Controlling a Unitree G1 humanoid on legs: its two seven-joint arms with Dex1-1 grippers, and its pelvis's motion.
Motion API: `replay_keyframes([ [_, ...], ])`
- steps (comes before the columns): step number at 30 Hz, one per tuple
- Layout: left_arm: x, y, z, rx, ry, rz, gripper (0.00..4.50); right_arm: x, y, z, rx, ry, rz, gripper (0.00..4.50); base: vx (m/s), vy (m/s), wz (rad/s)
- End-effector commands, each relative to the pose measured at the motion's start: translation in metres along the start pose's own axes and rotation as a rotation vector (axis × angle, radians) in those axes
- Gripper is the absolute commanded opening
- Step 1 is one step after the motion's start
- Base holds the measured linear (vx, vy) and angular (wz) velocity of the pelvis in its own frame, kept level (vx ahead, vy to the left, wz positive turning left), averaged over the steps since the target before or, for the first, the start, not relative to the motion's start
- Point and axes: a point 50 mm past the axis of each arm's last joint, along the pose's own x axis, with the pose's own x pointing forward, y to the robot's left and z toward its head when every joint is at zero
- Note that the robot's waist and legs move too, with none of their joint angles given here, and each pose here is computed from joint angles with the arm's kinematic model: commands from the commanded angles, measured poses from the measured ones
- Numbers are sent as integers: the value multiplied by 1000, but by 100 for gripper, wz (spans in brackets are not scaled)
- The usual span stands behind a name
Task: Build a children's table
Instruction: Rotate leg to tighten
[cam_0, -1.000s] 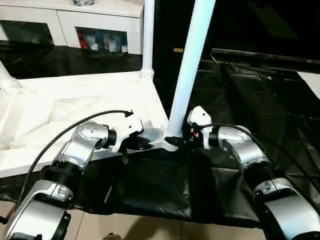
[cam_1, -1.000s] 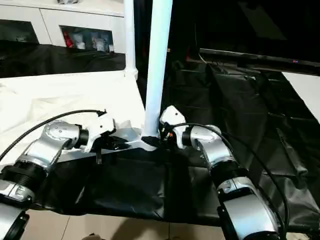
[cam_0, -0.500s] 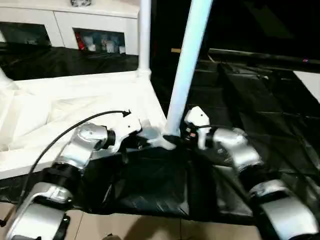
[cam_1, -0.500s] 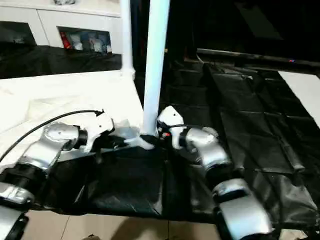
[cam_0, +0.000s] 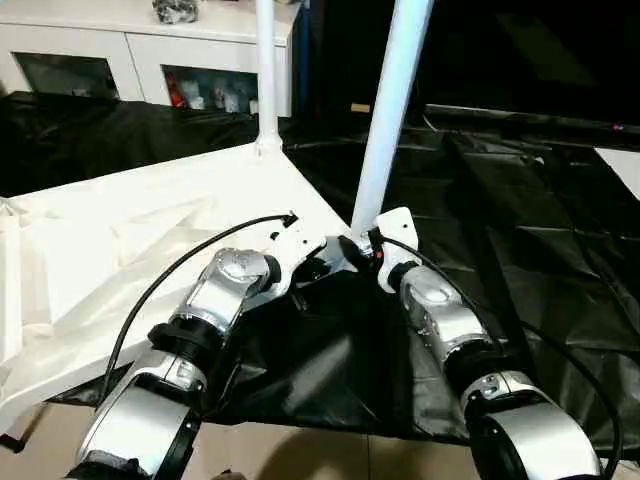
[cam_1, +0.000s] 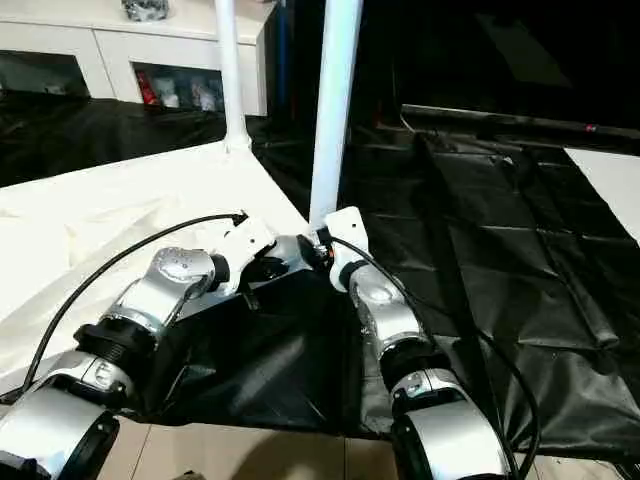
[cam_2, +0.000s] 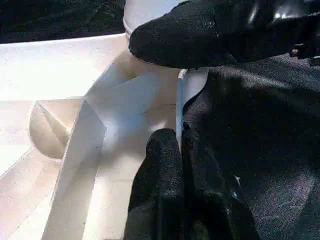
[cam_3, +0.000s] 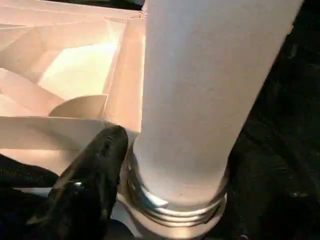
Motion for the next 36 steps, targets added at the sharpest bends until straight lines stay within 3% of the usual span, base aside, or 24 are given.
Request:
replay_keyframes([
  [1, 4, -8, 1, -3, -46, -22, 0, 4, 22, 1, -31, -5, 149, 364, 0, 0, 0],
  [3, -5, -8, -1, 21, -82, -99, 0, -2, 7, 5, -73, -12, 172, 395, 0, 0, 0],
  [6, -12, -7, -2, 19, -96, -139, 0, -7, -3, 8, -90, -15, 213, 395, 0, 0, 0],
  [7, -18, -5, -5, 21, -97, -171, 0, -12, -12, 11, -137, -12, 262, 395, 0, 0, 0],
  [13, -35, -1, -14, 53, -88, -253, 0, -30, -26, 15, -229, 20, 483, 395, 0, 0, 0],
  [20, -51, -1, -22, 83, -59, -371, 0, -53, -29, 8, -292, 143, 804, 395, 0, 0, 0],
  [35, -62, -3, -26, 108, -24, -467, 0, -50, -17, 12, -330, 141, 910, 395, 0, 0, 0],
  [36, -62, -3, -26, 108, -24, -467, 0, -49, -16, 12, -325, 142, 914, 380, 0, 0, 0],
])
